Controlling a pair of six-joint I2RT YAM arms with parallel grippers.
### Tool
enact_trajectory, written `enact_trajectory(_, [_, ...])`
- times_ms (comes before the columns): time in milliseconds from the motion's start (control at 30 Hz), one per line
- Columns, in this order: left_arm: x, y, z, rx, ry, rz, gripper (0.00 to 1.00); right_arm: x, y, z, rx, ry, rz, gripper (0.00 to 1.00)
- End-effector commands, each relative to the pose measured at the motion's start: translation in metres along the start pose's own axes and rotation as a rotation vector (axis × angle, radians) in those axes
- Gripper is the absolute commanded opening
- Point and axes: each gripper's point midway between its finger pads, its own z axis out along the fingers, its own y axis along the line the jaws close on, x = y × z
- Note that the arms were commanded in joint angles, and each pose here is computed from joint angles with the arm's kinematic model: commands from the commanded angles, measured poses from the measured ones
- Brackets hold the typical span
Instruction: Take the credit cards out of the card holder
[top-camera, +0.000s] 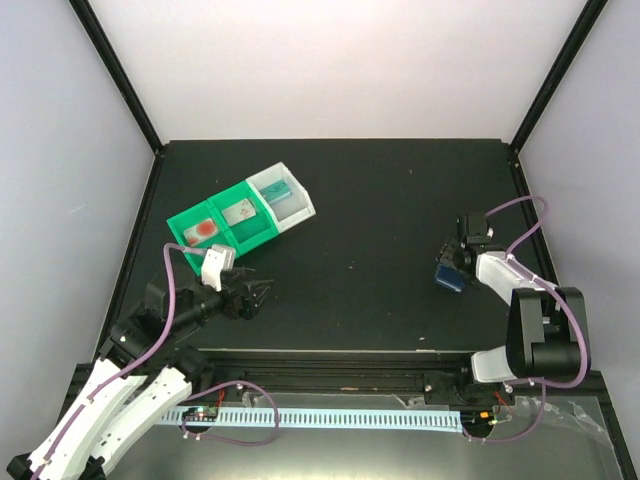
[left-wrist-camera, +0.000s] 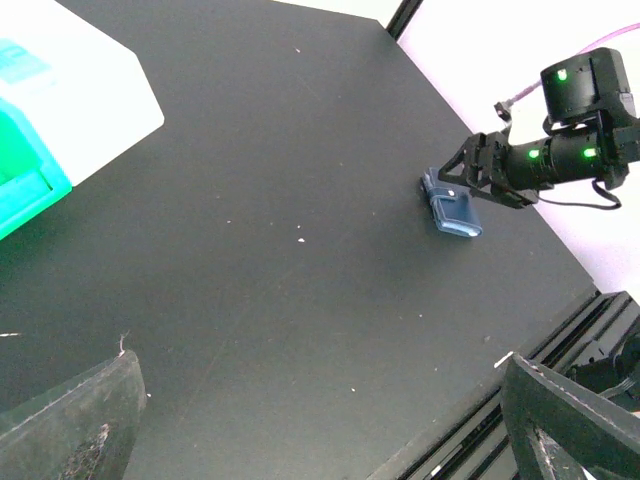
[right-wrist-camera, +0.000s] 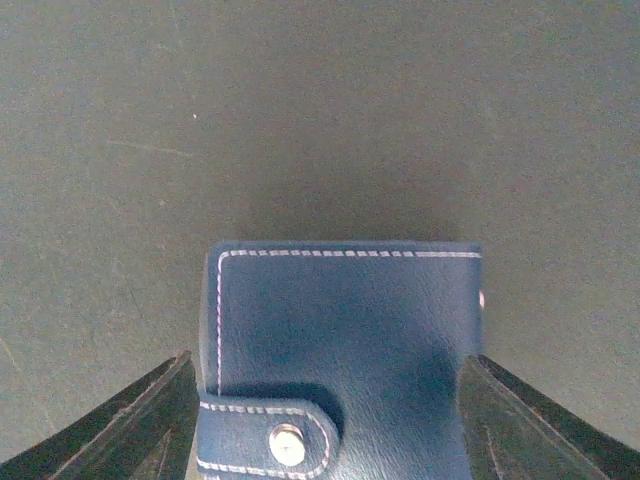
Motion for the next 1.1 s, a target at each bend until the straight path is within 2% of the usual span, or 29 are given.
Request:
enact_trajectory(0, [-0.007, -0.006, -0.004, 0.028, -0.028, 0.022, 0.99, -0.01, 0.011, 0.012, -0.076, -0.008, 0.0, 0.71])
enact_trajectory(233, [-0.006, -0.004, -0.004, 0.018, -0.03, 0.019, 0.99, 0.004, 0.032, 0.023, -0.179, 0.091, -0.059, 0.65])
enact_trajectory(533, [-0.004, -0.003, -0.001, 0.016, -0.015, 0.001, 0.99, 0.044, 0.077, 0.007, -0.332, 0.191, -0.163, 0.63])
enact_trajectory(700, [-0.002, -0.002, 0.002, 0.014, 0.0, -0.024, 0.99, 0.07, 0.096, -0.005, -0.378, 0.221, -0.223, 0.63])
enact_trajectory(800, [0.001, -0.003, 0.004, 0.023, 0.016, -0.037, 0.99, 0.067, 0.091, -0.012, -0.353, 0.192, -0.253, 0.63])
enact_trajectory(900, [0.004, -0.007, 0.006, 0.047, 0.031, -0.048, 0.99, 0.047, 0.077, -0.02, -0.27, 0.112, -0.274, 0.68])
enact_trajectory(967, [0.006, -0.009, 0.008, 0.062, 0.04, -0.055, 0.99, 0.034, 0.068, -0.022, -0.228, 0.07, -0.269, 0.78])
enact_trajectory(1067, [0.01, -0.011, 0.011, 0.086, 0.055, -0.063, 0.99, 0.024, 0.065, -0.016, -0.246, 0.08, -0.241, 0.86])
